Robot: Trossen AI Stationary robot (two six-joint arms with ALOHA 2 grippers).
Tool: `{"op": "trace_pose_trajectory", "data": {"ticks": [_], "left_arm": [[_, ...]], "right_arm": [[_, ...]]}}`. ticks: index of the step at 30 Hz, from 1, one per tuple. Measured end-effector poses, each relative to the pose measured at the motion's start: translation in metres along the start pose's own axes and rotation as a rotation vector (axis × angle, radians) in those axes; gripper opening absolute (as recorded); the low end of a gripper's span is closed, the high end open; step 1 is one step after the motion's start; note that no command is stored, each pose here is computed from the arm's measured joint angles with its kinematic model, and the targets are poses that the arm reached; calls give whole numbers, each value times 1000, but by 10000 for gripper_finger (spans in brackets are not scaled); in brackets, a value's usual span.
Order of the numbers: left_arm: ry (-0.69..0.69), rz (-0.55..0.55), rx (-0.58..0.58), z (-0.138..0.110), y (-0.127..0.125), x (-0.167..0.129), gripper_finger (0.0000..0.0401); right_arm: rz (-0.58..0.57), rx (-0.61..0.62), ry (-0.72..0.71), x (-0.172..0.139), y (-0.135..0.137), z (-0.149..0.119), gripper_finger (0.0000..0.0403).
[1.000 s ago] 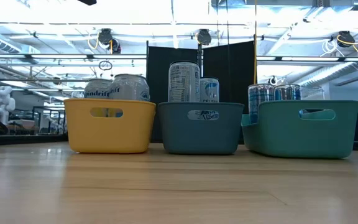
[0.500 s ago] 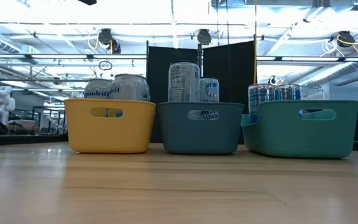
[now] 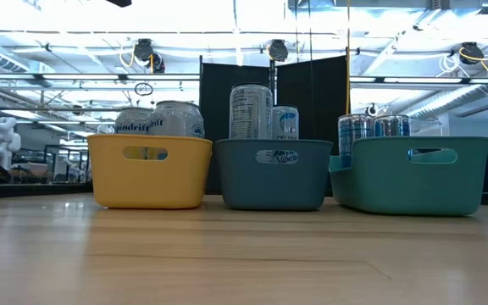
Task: Sort soda cans
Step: Put the blue soda can into the green bin
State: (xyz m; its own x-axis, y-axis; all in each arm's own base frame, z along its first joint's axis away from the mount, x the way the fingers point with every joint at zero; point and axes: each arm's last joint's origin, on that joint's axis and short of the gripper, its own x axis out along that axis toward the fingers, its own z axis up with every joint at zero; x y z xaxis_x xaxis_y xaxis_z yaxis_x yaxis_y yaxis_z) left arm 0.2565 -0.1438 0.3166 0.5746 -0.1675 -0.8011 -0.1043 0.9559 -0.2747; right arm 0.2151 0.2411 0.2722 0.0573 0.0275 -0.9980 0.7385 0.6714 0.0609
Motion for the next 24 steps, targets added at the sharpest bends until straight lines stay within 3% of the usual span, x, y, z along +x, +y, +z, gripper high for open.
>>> {"op": "trace_pose_trajectory", "data": {"ticks": [6,15,20,24], "left_arm": [[0,0,0,0,0,0,400],[1,1,3,0,0,0,400],[1,1,7,0,0,0,400],[1,1,84,0,0,0,400]], "right_arm": [[93,14,-109,-26,-11,12,227],[286,51,-376,-92,-40,48,226],[195,107,-392,-107,-64,79,227],[39,158,-265,-102,-83,108,227]]}}
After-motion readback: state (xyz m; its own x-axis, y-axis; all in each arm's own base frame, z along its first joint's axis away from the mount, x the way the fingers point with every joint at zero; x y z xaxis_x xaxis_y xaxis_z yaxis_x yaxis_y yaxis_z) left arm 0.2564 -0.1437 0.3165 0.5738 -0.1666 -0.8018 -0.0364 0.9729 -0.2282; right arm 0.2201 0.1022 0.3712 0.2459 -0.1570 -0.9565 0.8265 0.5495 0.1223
